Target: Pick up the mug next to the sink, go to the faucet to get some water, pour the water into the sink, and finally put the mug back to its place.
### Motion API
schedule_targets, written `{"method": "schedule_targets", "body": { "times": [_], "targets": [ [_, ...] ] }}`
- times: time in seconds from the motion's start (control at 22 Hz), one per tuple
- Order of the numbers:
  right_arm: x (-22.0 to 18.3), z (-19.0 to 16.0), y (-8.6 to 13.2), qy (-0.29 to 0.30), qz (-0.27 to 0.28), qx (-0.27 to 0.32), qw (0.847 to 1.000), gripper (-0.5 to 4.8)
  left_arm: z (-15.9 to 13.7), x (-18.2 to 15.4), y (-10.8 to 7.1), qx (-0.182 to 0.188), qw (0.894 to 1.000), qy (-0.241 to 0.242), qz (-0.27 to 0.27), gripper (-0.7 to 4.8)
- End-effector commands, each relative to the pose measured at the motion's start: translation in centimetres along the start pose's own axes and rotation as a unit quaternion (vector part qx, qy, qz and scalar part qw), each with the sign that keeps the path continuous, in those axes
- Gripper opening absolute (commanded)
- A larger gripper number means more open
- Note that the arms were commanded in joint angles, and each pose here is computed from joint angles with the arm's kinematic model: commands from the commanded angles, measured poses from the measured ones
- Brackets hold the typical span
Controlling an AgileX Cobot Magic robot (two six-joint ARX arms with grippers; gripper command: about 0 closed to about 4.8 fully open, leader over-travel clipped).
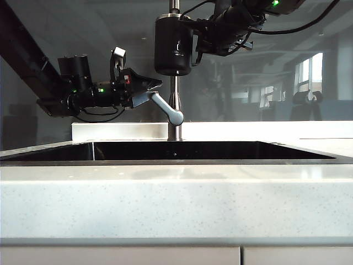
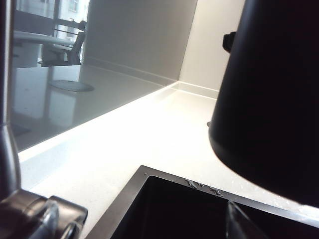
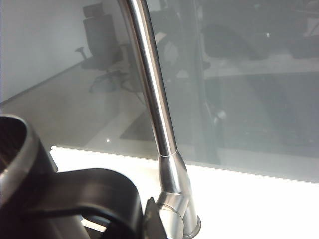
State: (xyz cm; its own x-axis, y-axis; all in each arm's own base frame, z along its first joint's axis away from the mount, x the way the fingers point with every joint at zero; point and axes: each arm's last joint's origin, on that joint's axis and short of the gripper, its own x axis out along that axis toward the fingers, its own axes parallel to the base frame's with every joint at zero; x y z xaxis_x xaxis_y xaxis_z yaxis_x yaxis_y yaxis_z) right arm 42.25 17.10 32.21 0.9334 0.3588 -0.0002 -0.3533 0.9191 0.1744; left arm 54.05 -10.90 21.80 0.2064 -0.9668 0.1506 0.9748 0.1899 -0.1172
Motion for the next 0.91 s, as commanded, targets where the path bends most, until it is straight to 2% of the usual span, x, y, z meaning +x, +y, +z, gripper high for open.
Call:
{"method": "schedule_targets", "body": {
  "times": [0.05, 0.18, 0.27, 0.41, 0.54, 0.73, 0.91],
  "targets": [
    [-0.2, 1.4, 0.3, -0.034, 0.005, 0.003, 0.999, -0.06, 0.5, 0.1, -0.2, 0.014, 1.0, -0.003, -0.006, 4.27],
    [-0.2, 1.4, 0.3, -0.034, 0.004, 0.003, 0.999, -0.06, 0.6, 0.0, 0.1, 0.054, 0.998, -0.021, 0.031, 4.27],
    [-0.2, 1.4, 0.3, -0.034, 0.004, 0.003, 0.999, -0.06, 0.7, -0.3, 0.3, 0.056, 0.996, -0.036, 0.063, 4.28],
    [-0.2, 1.4, 0.3, -0.034, 0.004, 0.003, 0.999, -0.06, 0.7, -0.6, 0.8, 0.077, 0.99, -0.048, 0.111, 4.28],
    [-0.2, 1.4, 0.3, -0.034, 0.004, 0.003, 0.999, -0.06, 0.4, -0.7, 1.1, 0.074, 0.987, -0.042, 0.14, 4.28],
    [-0.2, 1.4, 0.3, -0.034, 0.004, 0.003, 0.999, -0.06, 0.0, -0.8, 1.3, 0.06, 0.987, -0.027, 0.146, 4.28],
    [-0.2, 1.4, 0.3, -0.034, 0.004, 0.003, 0.999, -0.06, -0.2, -0.8, 1.4, 0.065, 0.987, -0.022, 0.147, 4.28]
  ]
}}
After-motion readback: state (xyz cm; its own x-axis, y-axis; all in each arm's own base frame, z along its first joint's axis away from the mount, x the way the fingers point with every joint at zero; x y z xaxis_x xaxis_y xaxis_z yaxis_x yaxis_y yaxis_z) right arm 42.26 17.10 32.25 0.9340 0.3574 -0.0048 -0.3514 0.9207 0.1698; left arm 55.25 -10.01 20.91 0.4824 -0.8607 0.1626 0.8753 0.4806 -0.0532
